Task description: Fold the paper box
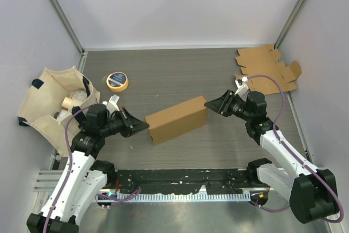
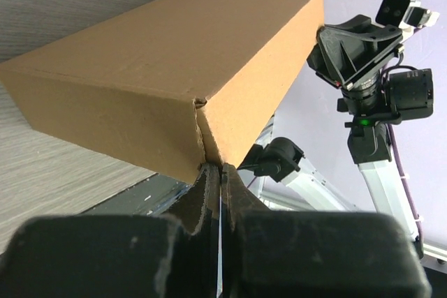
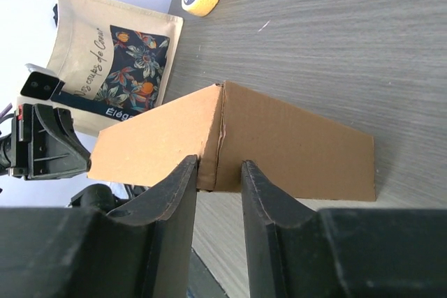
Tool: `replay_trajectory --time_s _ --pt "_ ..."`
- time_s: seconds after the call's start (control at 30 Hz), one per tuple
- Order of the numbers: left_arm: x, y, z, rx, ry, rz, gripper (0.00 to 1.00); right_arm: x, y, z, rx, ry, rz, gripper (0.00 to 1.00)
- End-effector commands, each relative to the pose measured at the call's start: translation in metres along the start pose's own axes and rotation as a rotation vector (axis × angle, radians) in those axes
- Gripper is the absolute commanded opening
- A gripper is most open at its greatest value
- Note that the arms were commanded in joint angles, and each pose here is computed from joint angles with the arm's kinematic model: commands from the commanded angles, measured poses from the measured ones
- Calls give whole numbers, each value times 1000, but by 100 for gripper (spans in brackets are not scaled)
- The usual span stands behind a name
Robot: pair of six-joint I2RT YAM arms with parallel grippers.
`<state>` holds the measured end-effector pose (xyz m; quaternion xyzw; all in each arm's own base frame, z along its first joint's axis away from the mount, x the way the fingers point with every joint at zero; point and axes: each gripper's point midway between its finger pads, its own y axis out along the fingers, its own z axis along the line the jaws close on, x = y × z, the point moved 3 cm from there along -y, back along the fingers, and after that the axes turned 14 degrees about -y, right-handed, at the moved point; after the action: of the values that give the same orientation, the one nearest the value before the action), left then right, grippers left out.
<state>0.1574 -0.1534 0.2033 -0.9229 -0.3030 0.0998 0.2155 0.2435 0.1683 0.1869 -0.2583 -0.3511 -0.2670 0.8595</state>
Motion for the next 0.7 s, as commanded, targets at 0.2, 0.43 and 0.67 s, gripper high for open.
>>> replay_trajectory --time_s 0.2,0.43,0.67 --pt "15 -11 24 189 104 -117 26 -20 -3 -15 -98 -6 121 15" --pt "12 -22 1 146 140 -122 53 -2 2 -4 -62 -3 121 26" --pt "5 4 15 32 24 -36 58 -23 0 -13 -75 36 145 23"
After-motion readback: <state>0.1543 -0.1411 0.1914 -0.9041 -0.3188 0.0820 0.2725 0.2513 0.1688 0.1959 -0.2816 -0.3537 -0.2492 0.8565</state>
